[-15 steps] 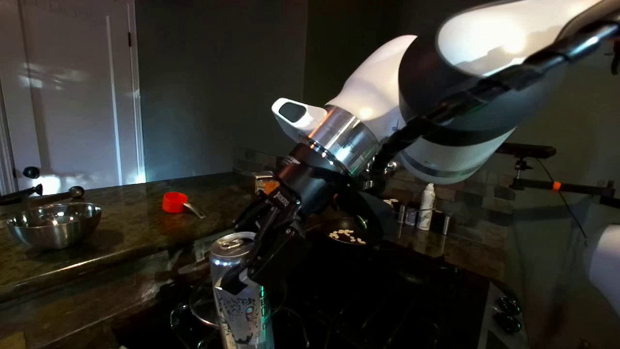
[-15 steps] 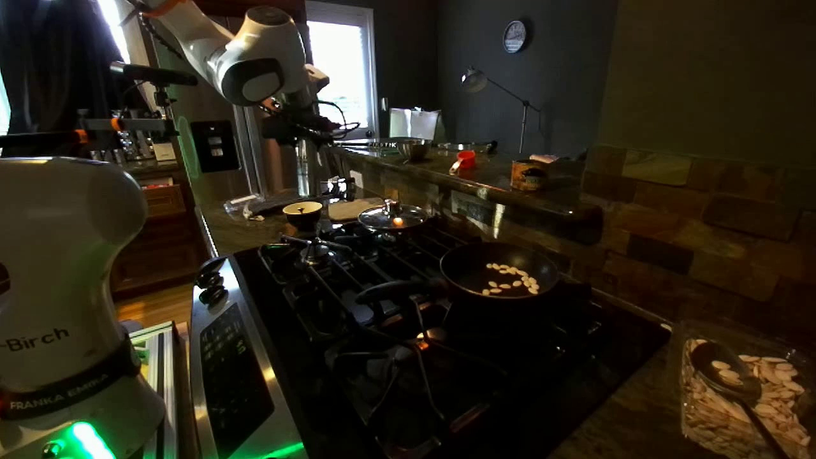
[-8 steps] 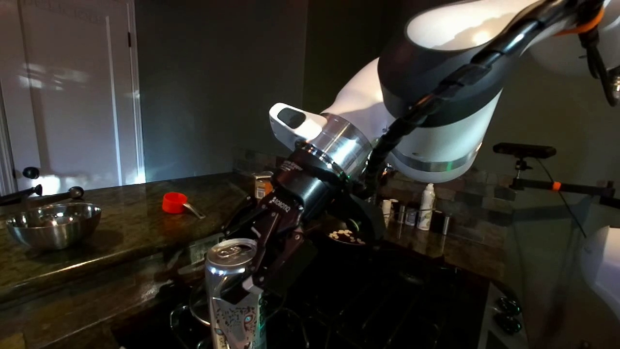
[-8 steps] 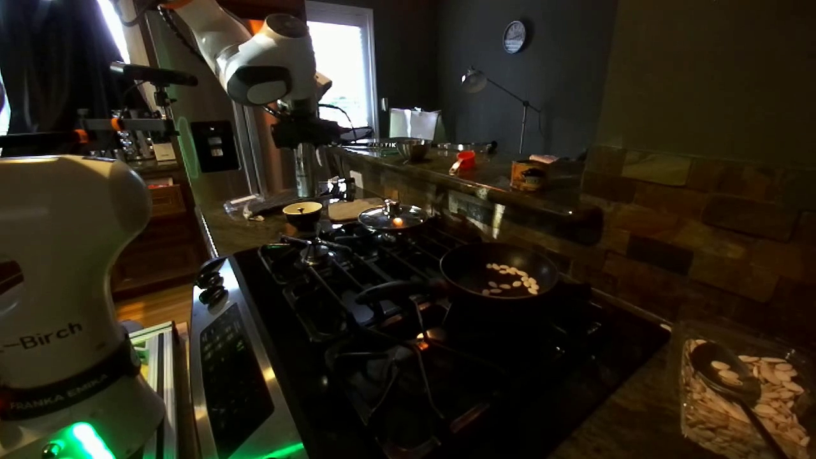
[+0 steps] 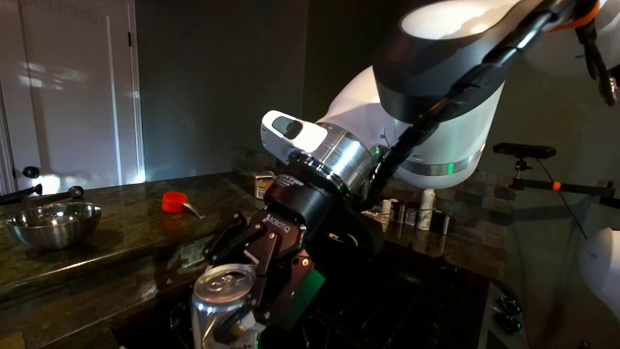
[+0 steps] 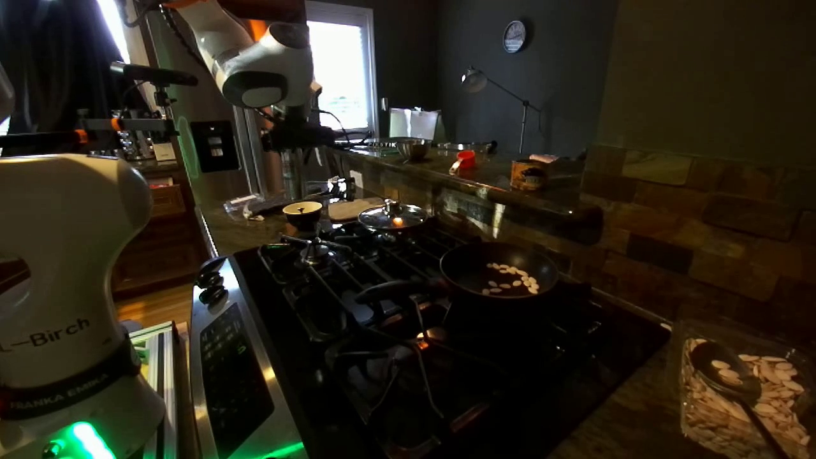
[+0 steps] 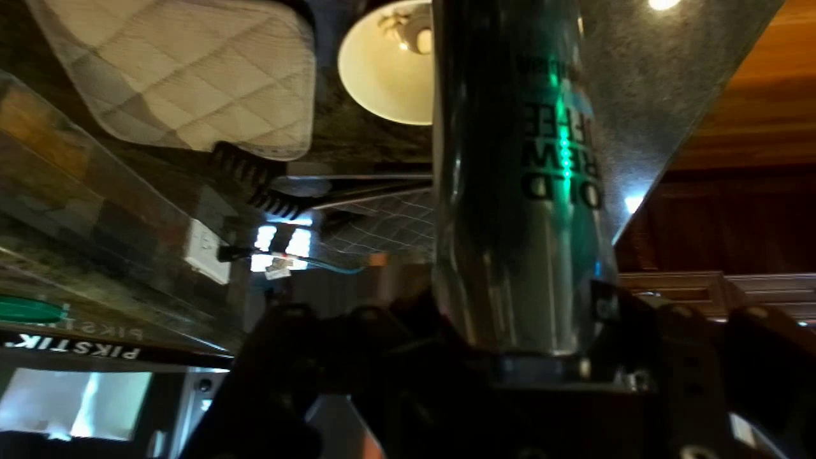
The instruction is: Move the silver can to the left side of the countertop.
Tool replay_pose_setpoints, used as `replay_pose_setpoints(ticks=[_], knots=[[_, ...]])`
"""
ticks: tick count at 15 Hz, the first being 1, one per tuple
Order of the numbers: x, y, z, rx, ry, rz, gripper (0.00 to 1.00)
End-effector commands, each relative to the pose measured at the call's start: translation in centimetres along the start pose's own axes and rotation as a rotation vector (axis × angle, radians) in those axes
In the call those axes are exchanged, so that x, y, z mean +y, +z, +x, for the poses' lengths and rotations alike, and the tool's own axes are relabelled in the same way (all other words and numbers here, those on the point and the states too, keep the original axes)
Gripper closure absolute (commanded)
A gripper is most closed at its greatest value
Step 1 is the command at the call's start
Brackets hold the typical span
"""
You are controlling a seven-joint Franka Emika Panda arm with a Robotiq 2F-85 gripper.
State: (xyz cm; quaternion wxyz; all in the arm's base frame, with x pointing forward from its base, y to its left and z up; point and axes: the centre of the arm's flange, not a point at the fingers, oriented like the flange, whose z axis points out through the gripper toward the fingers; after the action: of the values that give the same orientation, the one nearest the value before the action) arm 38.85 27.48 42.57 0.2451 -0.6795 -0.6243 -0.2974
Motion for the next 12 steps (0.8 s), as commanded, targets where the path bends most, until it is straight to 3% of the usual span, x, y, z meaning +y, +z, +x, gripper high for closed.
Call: replay_pose_setpoints(ticks=[1,7,12], knots=[[-0.4,4.0,0.5,0.062,-0.095,0.163,0.77],[-3.4,8.4,-1.1,0.027,-0.344,0.384,0.77],[-4.1,11.3,-0.3,0.034,-0.506,0.354,0.77]])
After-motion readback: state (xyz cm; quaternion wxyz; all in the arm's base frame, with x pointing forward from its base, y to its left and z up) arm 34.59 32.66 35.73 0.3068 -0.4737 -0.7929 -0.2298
